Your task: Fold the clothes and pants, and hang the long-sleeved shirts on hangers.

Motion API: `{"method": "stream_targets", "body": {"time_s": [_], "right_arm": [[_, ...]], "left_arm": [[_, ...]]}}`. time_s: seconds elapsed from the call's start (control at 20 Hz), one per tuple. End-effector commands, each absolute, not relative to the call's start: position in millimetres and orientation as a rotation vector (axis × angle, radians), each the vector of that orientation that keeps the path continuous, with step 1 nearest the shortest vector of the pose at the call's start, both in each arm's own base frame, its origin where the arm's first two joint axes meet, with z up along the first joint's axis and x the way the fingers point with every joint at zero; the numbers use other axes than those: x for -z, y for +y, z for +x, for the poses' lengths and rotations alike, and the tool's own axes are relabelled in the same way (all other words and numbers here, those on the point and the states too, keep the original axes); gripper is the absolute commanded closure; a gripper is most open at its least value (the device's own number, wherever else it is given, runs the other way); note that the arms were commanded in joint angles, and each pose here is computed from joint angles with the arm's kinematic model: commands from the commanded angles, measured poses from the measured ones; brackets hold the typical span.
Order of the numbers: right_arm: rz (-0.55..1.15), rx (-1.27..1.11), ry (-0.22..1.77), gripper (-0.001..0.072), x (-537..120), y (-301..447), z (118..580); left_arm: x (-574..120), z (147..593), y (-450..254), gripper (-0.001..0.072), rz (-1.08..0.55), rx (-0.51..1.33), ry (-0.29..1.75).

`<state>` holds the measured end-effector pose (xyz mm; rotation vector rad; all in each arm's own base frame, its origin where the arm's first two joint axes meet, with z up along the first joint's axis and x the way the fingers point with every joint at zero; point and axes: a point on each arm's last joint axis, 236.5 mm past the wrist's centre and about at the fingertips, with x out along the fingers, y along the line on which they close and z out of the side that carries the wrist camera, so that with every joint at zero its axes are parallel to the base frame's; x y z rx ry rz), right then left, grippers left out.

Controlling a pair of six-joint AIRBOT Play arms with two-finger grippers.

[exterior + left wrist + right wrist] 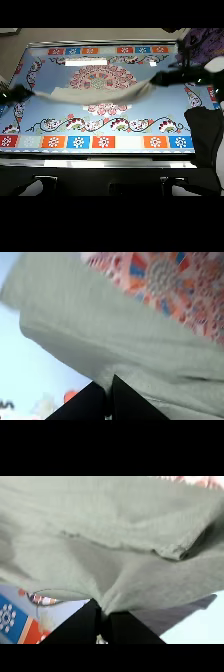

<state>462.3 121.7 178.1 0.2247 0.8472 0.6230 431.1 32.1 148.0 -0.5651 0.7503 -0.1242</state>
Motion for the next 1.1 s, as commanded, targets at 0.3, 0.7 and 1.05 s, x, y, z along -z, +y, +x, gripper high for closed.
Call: {"method": "stream_targets", "body": {"time_s": [0.3,0.7,1.05], "right_arm": [[-0.111,-0.298,0.116,0.0678,-495,66,311],[-0.032,-0.199,-0.058,0.0677,-546,47,227],[0.162,-0.198,0.545,0.0677,-354,51,390]], "left_arm": [[-503,280,55,0.0694,-0.153,-0.17,0.029],[-503,205,60,0.0693,-0.174,-0.293,0.016],[-317,336,80,0.0693,-0.24,-0.22,0.528]]}}
